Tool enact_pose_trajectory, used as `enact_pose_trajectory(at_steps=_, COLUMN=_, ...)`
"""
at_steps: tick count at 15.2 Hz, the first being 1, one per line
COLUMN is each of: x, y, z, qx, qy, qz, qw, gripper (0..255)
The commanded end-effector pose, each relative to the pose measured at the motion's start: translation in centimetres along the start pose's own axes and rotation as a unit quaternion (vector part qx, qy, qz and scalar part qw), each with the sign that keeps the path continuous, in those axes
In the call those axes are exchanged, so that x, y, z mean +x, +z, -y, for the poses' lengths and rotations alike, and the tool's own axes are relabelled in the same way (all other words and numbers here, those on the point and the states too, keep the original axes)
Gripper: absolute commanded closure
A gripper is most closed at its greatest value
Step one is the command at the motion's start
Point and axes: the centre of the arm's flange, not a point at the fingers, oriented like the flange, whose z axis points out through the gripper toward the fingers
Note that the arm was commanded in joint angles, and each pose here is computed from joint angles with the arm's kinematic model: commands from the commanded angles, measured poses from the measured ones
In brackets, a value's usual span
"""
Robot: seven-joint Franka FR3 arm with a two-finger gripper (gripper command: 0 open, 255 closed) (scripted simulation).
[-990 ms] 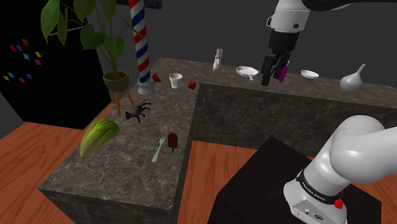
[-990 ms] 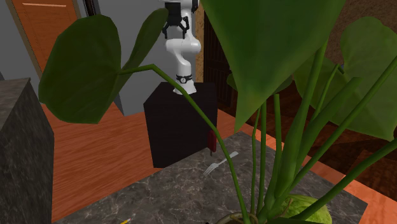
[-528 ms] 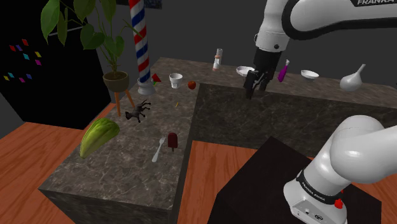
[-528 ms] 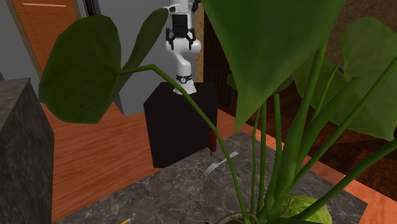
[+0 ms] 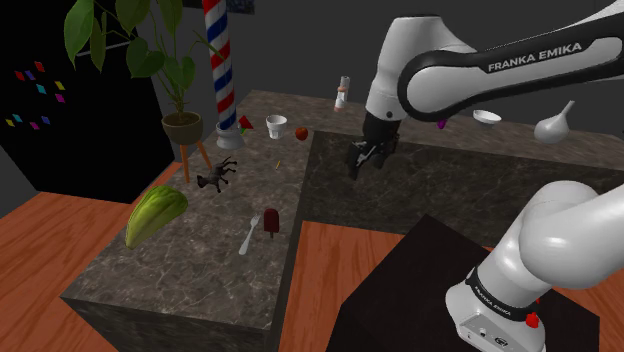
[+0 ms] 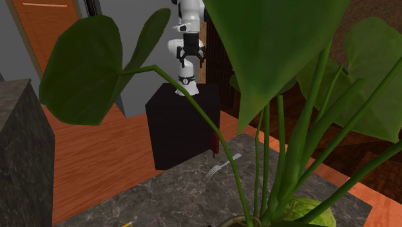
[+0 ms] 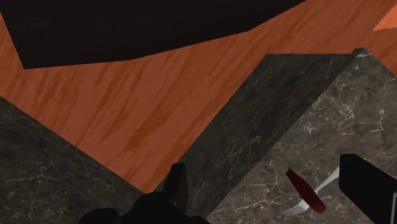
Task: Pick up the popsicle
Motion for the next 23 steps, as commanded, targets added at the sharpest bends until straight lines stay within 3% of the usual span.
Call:
enact_pose_trajectory(at_steps=1, x=0.8, y=2.1, z=1.0, qx=0.003, qy=0.013, qz=-0.012, qw=0.9998, gripper=0)
enact_pose_trajectory(at_steps=12, x=6.4, y=12.8, z=7.5, qx=0.015, qy=0.077, qz=-0.067, qw=0.9947, gripper=0)
enact_pose_trajectory(at_steps=23, x=14.0, y=22.6, z=13.5, qx=0.027, qy=0.141, qz=-0.121, qw=0.9822, gripper=0)
